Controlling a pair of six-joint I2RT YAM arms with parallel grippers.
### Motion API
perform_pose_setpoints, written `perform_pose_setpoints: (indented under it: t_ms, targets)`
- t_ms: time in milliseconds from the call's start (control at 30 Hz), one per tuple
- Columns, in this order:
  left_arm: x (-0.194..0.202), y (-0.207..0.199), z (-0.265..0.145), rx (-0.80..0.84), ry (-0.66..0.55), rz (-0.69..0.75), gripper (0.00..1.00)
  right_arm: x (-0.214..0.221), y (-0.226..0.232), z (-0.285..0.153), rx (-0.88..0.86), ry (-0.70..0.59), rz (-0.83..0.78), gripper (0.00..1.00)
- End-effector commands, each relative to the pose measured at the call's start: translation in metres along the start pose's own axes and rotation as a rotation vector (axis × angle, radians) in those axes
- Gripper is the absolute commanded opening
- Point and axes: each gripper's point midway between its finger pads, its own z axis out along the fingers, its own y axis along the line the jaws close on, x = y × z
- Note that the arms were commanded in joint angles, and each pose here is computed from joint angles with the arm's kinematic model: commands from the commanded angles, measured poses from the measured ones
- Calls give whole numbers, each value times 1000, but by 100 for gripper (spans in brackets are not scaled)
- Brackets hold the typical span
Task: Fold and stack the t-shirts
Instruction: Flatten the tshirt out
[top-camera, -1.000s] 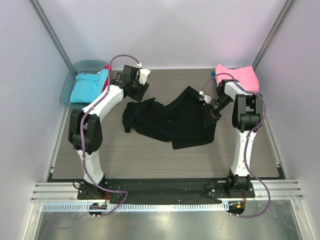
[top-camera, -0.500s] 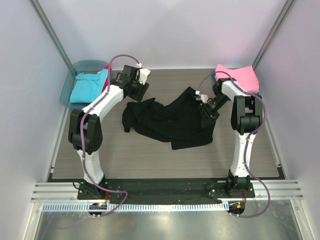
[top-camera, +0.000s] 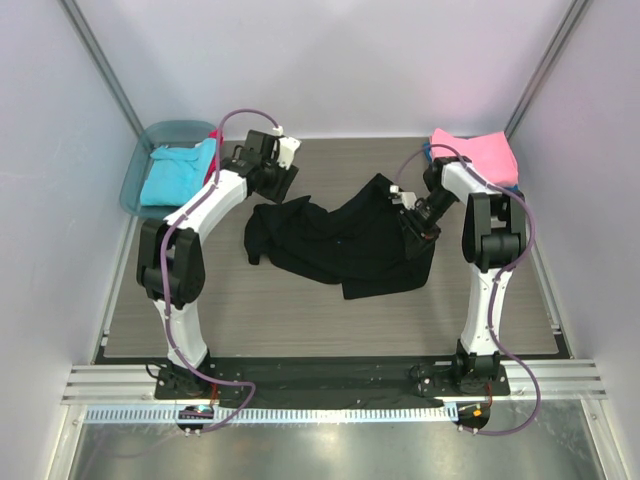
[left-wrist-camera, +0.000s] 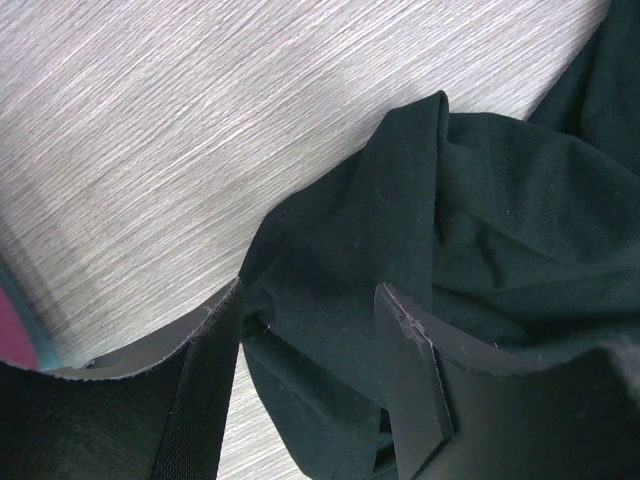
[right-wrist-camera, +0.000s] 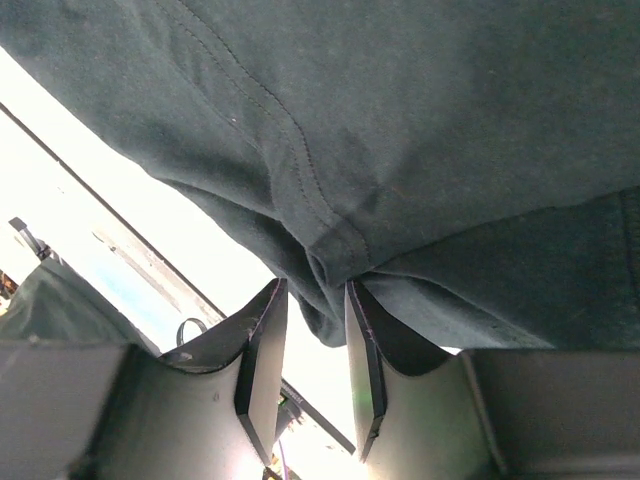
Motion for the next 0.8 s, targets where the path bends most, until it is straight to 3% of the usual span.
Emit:
perform_pose_setpoints:
  t_ms: [0, 767]
  targets:
    - [-16, -3, -2, 10, -55, -12, 57, 16, 25, -15, -8, 47, 16, 35]
    - [-15, -2, -6, -1, -56, 1, 57, -2, 2, -3, 58, 29, 45, 33]
